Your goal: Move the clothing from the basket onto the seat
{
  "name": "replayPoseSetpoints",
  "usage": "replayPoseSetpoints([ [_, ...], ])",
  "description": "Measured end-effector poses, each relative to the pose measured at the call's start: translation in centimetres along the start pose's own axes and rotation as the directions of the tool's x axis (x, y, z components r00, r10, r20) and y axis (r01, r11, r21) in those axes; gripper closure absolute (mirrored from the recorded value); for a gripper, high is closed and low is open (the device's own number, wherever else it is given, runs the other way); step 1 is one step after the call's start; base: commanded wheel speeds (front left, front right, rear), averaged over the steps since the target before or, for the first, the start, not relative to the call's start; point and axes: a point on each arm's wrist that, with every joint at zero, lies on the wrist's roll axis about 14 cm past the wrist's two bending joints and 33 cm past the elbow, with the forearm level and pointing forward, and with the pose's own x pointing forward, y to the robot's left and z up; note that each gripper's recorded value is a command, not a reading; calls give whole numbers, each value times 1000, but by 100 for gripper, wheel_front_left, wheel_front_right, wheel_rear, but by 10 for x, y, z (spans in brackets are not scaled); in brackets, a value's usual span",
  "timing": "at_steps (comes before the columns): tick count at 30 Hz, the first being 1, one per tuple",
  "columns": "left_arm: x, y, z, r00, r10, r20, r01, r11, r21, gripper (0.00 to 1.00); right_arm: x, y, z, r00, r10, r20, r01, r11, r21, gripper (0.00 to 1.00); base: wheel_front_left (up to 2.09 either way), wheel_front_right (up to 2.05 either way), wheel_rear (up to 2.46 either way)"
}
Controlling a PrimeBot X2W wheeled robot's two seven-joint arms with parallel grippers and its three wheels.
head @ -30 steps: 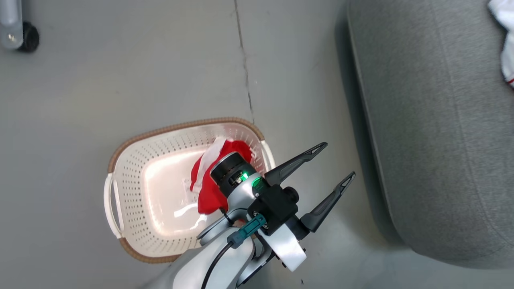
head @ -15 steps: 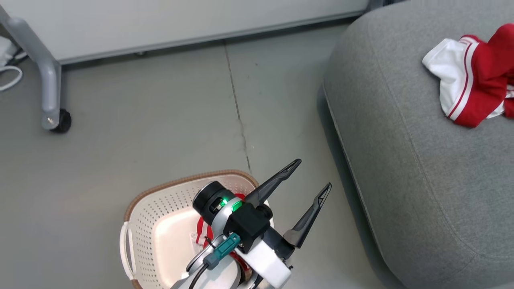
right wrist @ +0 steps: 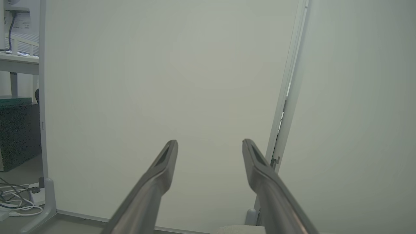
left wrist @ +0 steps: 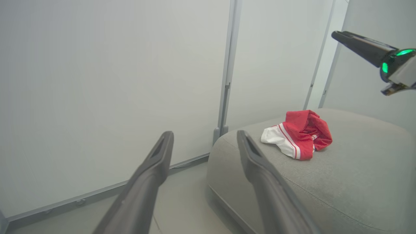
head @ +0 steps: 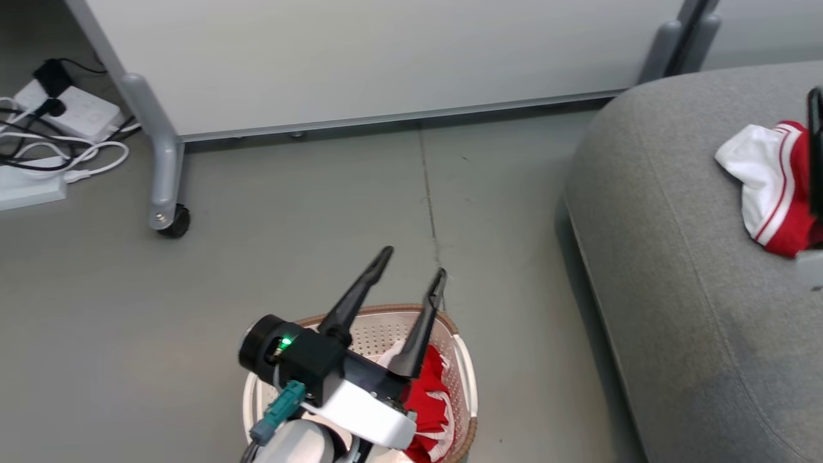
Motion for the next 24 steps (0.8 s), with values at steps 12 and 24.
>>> replayPoseSetpoints([
  [12, -51, 90, 28, 934, 351, 68, -355, 932, 72, 0, -28, 92, -19, 995, 96, -1, -95, 982, 166, 0, 0, 0, 0],
  [24, -96, 122, 8, 871, 492, -4, -490, 868, 81, 0, -67, 132, -47, 985, 133, -111, -107, 971, 216, 0, 0, 0, 0],
])
